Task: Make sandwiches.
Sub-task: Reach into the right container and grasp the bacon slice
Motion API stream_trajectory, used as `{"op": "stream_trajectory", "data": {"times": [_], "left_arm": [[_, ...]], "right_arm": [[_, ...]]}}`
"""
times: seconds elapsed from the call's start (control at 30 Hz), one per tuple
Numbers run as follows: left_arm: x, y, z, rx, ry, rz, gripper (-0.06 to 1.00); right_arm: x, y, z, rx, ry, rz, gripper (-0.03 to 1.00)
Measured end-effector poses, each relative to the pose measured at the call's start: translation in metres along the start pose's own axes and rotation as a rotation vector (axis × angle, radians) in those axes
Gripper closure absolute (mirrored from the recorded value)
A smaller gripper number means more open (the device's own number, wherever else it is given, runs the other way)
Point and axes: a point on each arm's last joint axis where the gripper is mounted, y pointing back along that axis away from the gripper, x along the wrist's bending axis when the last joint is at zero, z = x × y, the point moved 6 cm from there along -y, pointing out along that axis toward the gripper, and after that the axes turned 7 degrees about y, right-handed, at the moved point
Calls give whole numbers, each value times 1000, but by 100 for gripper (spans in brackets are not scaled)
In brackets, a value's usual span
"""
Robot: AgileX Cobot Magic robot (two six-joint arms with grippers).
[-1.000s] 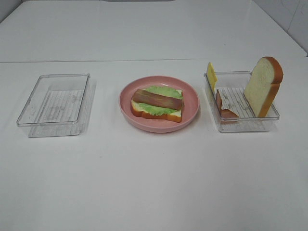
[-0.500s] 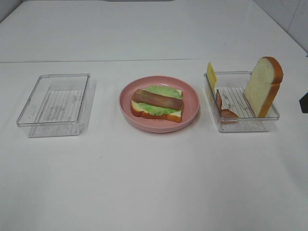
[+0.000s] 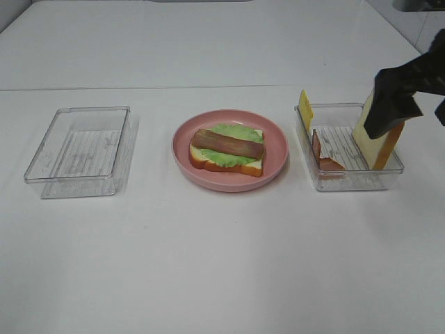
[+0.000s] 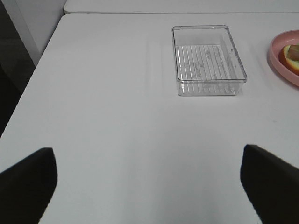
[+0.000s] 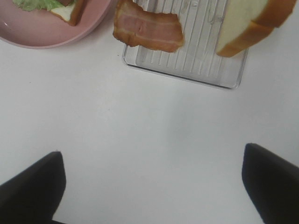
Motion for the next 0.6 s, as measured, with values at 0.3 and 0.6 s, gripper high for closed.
{"op": "stream_trajectory", "data": {"times": [0.3,0.6], "left_arm": [[0,0,0,0,0,0,-5],[0,0,0,0,0,0,-5]], "right_arm": [[21,-18,49,82,34,-85,-2],[20,-37,76,82,-12,-88,-2]]}}
